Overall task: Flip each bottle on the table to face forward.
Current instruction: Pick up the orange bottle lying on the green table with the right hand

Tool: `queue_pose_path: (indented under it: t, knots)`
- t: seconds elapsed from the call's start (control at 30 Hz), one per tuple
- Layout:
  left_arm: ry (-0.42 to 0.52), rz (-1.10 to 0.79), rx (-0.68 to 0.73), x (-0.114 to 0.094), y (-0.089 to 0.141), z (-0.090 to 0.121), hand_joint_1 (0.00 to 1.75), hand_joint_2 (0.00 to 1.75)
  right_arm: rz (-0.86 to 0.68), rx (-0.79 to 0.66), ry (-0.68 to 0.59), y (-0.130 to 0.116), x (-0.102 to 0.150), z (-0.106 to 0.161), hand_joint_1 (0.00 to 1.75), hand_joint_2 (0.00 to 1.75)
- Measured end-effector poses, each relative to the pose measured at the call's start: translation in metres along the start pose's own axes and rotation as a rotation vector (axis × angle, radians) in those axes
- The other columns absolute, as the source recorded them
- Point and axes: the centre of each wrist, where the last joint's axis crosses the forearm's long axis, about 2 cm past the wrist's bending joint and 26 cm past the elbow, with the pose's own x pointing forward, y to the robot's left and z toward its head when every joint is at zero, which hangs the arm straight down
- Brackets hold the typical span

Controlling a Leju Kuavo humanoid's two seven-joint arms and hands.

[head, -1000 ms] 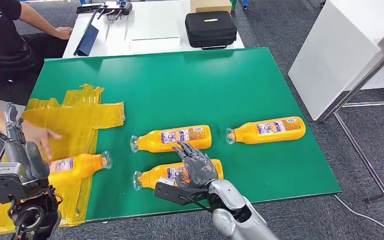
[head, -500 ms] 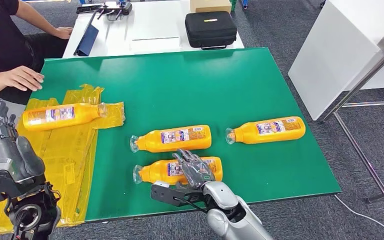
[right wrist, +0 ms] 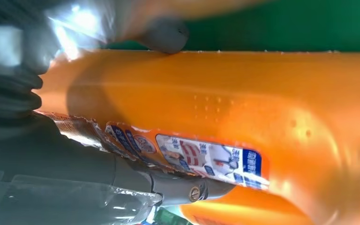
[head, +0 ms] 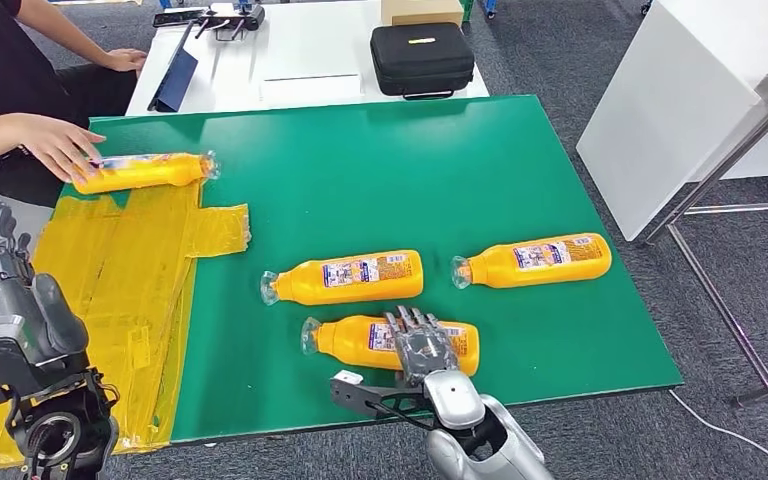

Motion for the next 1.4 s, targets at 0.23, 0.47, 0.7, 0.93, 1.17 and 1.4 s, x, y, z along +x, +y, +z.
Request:
queue_pose_path:
  t: [0.23,0.47,0.7,0.93,1.17,1.4]
  knots:
    - [0.016,-0.009,0.010,0.000,0.001,-0.001,0.00,0.00,0.020,0.012,0.027,0.002,-0.010,0.013,0.00,1.75]
    - [0.020,-0.010,0.019,-0.001,0.002,-0.002,0.00,0.00,0.023,0.004,0.032,0.001,-0.014,0.018,0.00,1.75]
    - [0.028,-0.018,0.021,-0.001,0.003,-0.002,0.00,0.00,0.043,-0.039,0.048,-0.005,-0.019,0.026,0.00,0.00]
    - [0.034,-0.029,0.031,-0.002,0.007,-0.001,0.00,0.00,0.033,-0.098,0.056,-0.018,-0.026,0.033,0.00,0.00]
    - [0.036,-0.034,0.034,-0.004,0.010,0.000,0.00,0.00,0.002,-0.145,0.041,-0.028,-0.029,0.037,0.00,1.75]
    - [0.034,-0.037,0.049,-0.007,0.016,0.003,0.00,0.00,-0.039,-0.177,0.004,-0.039,-0.037,0.045,0.00,1.75]
